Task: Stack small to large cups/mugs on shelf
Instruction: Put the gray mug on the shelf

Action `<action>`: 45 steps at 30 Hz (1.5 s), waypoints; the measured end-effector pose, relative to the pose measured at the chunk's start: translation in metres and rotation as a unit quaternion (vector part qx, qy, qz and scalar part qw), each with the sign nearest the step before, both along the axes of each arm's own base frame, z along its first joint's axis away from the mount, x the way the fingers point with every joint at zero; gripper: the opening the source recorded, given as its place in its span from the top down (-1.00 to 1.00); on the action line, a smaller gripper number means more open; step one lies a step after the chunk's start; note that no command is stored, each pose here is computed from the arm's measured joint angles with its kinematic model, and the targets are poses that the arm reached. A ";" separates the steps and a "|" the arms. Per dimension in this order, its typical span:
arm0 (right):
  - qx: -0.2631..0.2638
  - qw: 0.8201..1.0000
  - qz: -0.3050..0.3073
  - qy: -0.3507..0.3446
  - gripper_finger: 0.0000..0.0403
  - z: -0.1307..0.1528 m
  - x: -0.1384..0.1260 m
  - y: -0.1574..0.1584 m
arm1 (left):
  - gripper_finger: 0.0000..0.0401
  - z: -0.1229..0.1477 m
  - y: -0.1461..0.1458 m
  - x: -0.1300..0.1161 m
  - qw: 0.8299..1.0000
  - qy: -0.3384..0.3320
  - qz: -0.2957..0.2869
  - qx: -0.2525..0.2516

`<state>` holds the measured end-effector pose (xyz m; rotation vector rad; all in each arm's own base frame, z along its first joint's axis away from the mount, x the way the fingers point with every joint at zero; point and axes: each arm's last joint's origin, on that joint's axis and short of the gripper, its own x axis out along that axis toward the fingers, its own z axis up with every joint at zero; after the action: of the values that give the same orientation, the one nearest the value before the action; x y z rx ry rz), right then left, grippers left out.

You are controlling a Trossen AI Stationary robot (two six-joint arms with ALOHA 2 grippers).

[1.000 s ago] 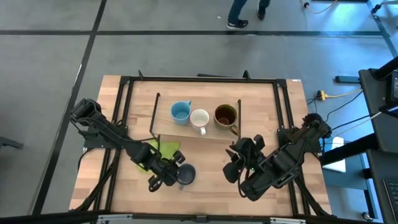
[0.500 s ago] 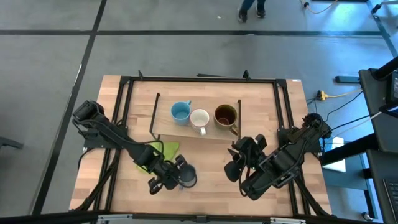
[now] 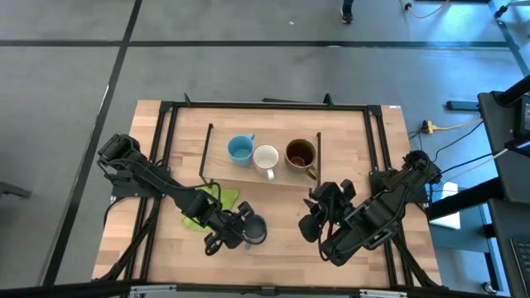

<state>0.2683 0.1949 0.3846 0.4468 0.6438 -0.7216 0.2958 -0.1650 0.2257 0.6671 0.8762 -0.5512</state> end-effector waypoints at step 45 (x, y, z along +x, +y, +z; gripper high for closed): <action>0.016 1.000 0.009 0.018 0.51 -0.001 -0.001 0.001 | 0.87 -0.030 0.007 0.014 0.997 0.073 -0.004 0.013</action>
<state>0.2678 0.1958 0.3835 0.4576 0.6929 -0.7054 0.3099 -0.1578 0.1955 0.6600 1.0190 -0.6012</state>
